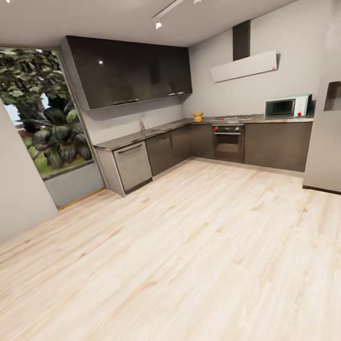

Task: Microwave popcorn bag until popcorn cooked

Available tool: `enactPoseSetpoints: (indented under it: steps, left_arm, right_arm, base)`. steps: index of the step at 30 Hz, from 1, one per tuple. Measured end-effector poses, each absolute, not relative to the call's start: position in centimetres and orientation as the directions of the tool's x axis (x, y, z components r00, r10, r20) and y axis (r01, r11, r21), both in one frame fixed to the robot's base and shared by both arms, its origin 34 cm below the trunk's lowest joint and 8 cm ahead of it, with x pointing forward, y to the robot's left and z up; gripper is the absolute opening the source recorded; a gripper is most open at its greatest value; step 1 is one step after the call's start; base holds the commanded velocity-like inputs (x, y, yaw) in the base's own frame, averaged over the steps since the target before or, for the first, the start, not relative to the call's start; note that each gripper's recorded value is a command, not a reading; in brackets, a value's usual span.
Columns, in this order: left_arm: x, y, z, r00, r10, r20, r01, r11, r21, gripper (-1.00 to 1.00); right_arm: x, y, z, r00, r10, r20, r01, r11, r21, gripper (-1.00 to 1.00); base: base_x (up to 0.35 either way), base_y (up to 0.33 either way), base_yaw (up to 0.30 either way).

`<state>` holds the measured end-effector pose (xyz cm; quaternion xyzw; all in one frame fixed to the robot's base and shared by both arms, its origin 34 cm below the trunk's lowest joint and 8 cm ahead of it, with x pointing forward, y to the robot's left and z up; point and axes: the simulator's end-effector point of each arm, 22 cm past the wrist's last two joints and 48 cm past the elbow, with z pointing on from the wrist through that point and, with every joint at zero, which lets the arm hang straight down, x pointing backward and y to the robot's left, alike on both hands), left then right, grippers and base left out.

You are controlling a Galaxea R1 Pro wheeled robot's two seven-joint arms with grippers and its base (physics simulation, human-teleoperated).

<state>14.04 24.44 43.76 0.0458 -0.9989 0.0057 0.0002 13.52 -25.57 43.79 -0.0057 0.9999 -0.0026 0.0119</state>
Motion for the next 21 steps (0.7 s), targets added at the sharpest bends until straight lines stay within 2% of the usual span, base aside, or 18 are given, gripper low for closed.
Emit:
enactPoseSetpoints:
  steps: [16, 21]
  left_arm:
    - [14.06, 24.45, 43.75, -0.996, -0.092, 0.001, -0.092, 0.996, -0.011, 1.00]
    - [14.05, 24.44, 43.77, -0.996, -0.091, 0.000, -0.091, 0.996, -0.012, 1.00]
  right_arm:
    - [13.52, -25.57, 43.79, -1.000, -0.012, -0.024, -0.011, 1.000, -0.005, 1.00]
    - [13.51, -25.57, 43.80, -1.000, -0.011, -0.024, -0.011, 1.000, -0.005, 1.00]
  base:
    - [0.001, 0.000, -0.155]
    - [0.201, 0.000, -0.152]
